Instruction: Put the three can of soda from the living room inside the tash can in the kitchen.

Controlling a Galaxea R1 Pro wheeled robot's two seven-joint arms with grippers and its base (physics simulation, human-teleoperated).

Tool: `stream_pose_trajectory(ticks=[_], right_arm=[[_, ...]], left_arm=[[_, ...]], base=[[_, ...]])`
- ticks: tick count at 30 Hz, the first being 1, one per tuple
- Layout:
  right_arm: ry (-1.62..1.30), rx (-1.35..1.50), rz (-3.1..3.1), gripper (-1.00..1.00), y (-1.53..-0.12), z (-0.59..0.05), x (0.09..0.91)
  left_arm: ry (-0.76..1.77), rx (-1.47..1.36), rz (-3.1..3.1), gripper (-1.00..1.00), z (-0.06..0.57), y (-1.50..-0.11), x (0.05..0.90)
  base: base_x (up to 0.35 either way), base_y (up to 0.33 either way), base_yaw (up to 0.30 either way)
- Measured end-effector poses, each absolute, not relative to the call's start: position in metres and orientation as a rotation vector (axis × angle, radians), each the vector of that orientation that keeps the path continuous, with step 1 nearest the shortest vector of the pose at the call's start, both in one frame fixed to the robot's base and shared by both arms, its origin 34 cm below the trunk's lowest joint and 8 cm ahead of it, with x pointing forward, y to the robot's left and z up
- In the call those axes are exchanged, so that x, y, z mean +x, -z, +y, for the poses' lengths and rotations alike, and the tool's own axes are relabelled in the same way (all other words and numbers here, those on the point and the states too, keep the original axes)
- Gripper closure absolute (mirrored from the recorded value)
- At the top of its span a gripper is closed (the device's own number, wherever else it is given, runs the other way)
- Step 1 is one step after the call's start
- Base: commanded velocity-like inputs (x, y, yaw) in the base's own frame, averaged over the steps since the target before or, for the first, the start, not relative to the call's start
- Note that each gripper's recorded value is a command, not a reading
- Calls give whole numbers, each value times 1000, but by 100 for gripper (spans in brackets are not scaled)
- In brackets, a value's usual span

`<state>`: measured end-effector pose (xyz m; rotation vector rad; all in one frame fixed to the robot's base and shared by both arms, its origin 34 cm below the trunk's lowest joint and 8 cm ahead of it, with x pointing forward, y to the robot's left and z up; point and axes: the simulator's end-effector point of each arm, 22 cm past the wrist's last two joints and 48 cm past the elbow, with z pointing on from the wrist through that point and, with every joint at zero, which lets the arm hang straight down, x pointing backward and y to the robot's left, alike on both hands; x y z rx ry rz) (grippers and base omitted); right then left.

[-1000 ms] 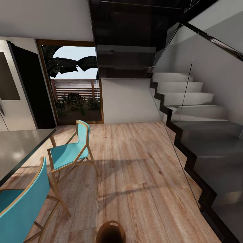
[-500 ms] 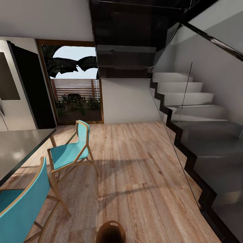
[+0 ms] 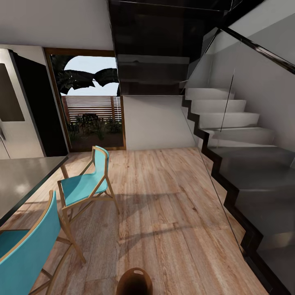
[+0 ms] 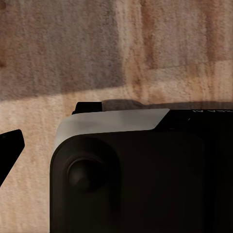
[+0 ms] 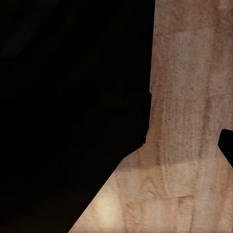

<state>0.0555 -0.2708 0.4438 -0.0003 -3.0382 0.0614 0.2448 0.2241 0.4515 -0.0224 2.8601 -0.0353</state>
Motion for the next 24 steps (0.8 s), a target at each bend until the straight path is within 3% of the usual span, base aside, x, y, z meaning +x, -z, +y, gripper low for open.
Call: stream_pose_trajectory(ticks=[24], right_arm=[[-61, 0, -3038, -100, -444, -271, 55]], left_arm=[[35, -22, 2860, -100, 224, -451, 245]], base=[[0, 0, 0]])
